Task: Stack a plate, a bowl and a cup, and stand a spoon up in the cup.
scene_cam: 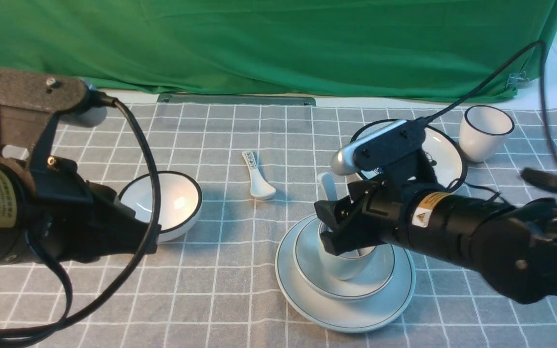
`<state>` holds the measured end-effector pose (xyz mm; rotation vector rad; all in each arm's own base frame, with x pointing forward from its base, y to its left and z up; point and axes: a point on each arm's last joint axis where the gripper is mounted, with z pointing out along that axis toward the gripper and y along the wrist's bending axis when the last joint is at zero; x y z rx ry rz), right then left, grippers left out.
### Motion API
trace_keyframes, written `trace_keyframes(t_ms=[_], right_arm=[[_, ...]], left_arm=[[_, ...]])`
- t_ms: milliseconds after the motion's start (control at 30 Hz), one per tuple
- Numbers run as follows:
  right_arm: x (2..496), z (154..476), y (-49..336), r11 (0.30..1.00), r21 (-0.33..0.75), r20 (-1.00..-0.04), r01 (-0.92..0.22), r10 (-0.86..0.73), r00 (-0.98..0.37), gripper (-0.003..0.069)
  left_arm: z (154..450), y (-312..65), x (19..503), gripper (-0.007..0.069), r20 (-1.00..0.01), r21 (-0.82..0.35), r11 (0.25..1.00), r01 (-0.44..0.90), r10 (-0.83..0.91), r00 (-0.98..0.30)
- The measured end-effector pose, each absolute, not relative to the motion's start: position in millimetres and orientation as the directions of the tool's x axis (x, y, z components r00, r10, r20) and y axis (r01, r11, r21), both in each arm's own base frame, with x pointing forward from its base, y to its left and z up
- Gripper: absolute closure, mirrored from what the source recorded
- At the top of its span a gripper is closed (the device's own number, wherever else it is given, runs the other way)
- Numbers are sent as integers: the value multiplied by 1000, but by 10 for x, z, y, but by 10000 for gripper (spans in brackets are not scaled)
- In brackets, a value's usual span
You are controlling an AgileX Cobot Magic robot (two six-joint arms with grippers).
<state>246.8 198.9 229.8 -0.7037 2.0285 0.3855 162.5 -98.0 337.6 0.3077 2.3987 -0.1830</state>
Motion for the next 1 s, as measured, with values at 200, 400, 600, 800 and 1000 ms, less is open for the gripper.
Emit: trace_keyframes(t_ms=[200,400,600,800,1000], right_arm=[[2040,2967,1669,743,-23,-875,-669,-338,-346,418],[1441,3526,1001,772,-59,-913,-633,-298,-279,631],[819,3487,482,848,-95,-979,-522,-173,-104,638],[429,3128,248,878,-67,-995,-474,-20,102,638],[264,3019,158,884,-52,-978,-465,49,202,634]], left_arm=[[3398,-963,1609,615,-675,-52,963,263,161,-720],[3525,-847,1504,615,-726,-69,970,232,110,-678],[3652,-708,1361,615,-787,-75,971,228,83,-612],[3558,-474,1099,615,-841,-97,973,208,32,-541],[3335,-248,817,615,-865,-128,973,193,-14,-502]])
